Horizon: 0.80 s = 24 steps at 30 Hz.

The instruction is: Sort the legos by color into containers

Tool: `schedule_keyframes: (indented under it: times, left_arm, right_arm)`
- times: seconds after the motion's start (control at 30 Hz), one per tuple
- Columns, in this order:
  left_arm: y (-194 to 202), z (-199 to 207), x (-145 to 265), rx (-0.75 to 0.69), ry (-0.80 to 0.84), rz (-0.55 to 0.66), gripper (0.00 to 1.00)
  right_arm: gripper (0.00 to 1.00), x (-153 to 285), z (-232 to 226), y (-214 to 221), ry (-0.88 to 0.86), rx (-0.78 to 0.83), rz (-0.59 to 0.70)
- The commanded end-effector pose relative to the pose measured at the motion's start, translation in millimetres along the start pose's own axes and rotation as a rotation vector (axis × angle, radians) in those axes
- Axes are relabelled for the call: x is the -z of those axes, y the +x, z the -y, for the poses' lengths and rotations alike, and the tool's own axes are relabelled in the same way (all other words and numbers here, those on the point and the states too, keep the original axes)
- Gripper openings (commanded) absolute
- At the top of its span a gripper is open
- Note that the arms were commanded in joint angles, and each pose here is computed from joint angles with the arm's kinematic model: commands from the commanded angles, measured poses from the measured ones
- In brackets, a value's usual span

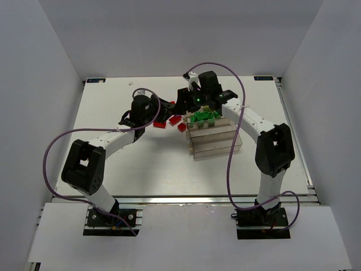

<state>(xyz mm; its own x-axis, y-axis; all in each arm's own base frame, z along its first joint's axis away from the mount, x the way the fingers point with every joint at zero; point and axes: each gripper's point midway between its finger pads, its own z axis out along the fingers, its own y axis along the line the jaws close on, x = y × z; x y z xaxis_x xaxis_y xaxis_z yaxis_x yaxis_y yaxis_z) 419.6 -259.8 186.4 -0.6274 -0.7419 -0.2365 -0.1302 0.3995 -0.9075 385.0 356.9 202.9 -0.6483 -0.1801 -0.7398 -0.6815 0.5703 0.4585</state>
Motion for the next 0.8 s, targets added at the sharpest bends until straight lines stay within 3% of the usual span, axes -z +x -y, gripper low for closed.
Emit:
schedule_keyframes:
  times: [0.0,0.27,0.43,0.57,0.6,0.63,0.77]
  left_arm:
    - [-2,34,7,-0.006,0.095,0.007,0.4]
    - [0,39,8,0.014,0.126,0.001,0.4]
    - [1,41,11,0.023,0.142,0.0,0.42]
    - [1,41,13,0.019,0.14,0.002,0.54]
    - [1,40,12,0.016,0.138,0.003,0.59]
    - [0,41,13,0.012,0.138,0.006,0.62]
    - [-7,39,14,-0.081,0.105,0.039,0.79]
  right_arm:
    - [0.66,-2,-2,-12,0.005,0.043,0.036]
    - [0.58,-10,1,-13,-0.011,0.078,0.029]
    - [0.39,-14,4,-13,-0.018,0.108,0.023]
    - [0.18,-12,7,-10,-0.008,0.155,0.007]
    - [0.04,-11,9,-10,-0.004,0.162,0.003]
    - [0.0,-9,12,-10,0.001,0.179,0.0]
    - [0.0,5,28,-7,-0.016,0.19,-0.035]
